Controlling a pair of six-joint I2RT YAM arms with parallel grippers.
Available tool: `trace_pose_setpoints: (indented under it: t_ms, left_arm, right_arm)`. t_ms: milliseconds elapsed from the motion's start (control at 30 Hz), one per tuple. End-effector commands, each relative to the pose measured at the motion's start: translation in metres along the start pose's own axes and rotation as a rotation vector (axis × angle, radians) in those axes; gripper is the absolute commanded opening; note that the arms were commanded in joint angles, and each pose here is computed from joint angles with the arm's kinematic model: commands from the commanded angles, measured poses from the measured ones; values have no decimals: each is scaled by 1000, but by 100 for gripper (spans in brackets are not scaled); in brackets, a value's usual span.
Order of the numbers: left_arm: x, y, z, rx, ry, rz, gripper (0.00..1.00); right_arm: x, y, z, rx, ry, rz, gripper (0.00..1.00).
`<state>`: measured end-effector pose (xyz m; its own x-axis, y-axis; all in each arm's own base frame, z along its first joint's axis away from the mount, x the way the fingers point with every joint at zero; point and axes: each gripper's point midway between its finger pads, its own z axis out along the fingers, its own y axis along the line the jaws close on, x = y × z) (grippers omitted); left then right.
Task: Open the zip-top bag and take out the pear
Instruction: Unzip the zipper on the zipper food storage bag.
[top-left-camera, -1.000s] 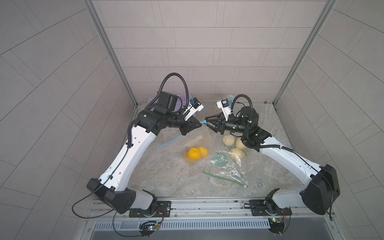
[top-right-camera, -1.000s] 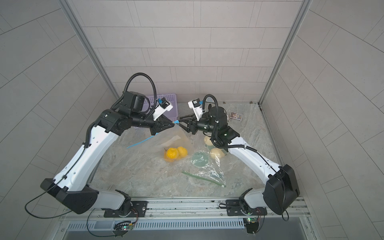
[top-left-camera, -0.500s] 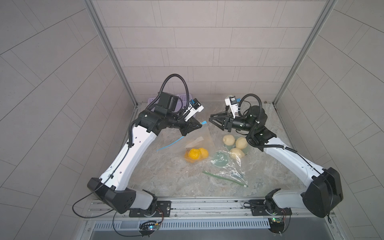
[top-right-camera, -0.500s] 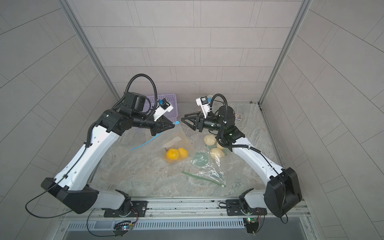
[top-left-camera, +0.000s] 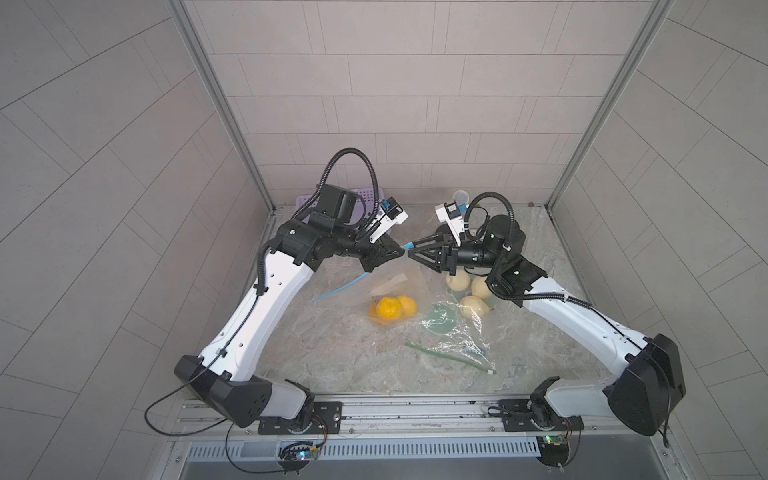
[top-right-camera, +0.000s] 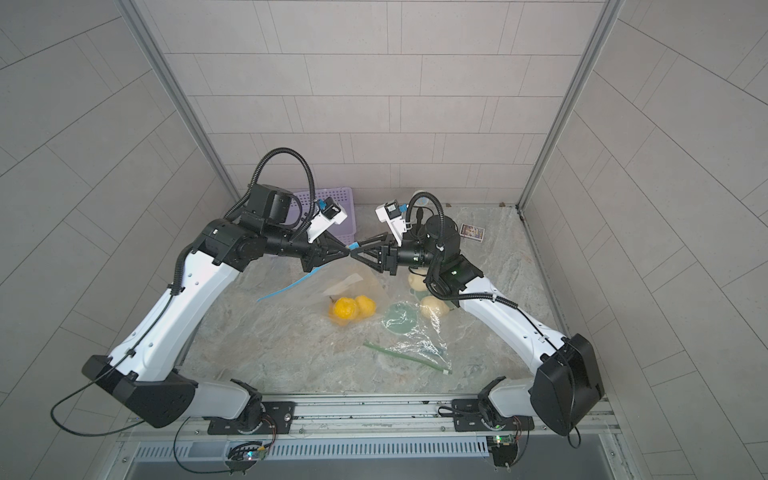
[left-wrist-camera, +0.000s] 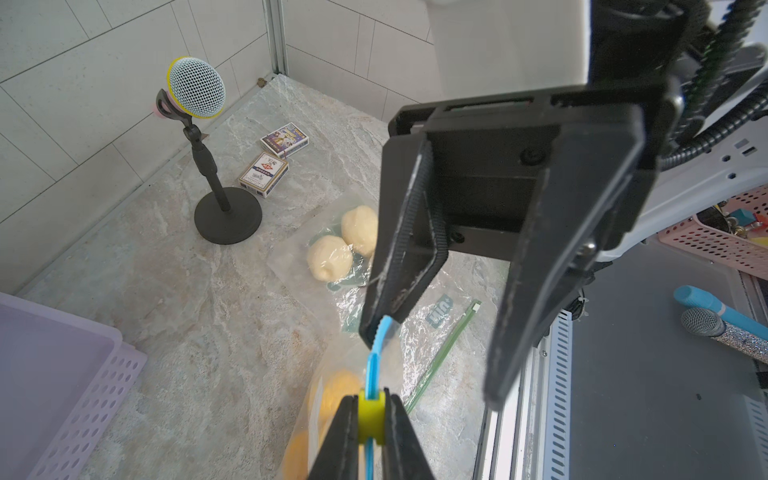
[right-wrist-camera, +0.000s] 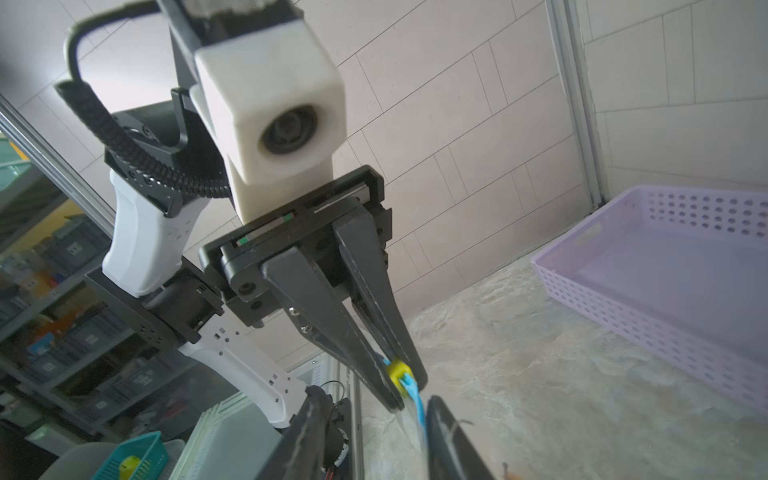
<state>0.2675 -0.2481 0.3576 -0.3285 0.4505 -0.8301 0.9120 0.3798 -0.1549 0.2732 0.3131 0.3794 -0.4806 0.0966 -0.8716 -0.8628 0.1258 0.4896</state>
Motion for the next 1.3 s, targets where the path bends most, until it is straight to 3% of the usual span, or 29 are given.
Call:
trace_pose_setpoints:
  t_ms: [0,233,333,433,800,1000,1267]
  left_arm:
    - [0,-1,-1,11,-9,17,14]
    - [-1,-3,0,19,-11,17,14]
    - [1,-3,1,23,-7,14,14]
    - [0,-5,1,28,-10,15,14]
    - [-21,-3,-5,-6,-71,11,14]
    - [-28,0,-3,-19,-87,7,14]
    - [-31,5,-7,-58,-91,16,14]
  right_arm:
    - [-7,6,3,-11,-7,-40,27]
    - [-4,3,11,1,7,-32,12]
    - [-7,3,14,7,-3,-37,0]
    - [-11,6,17,21,-14,-64,0]
    - [-24,-28,-10,592,-110,-292,0]
    - [-37,-29,-25,763,-181,-378,0]
    - [-55,-39,-53,934,-266,-390,0]
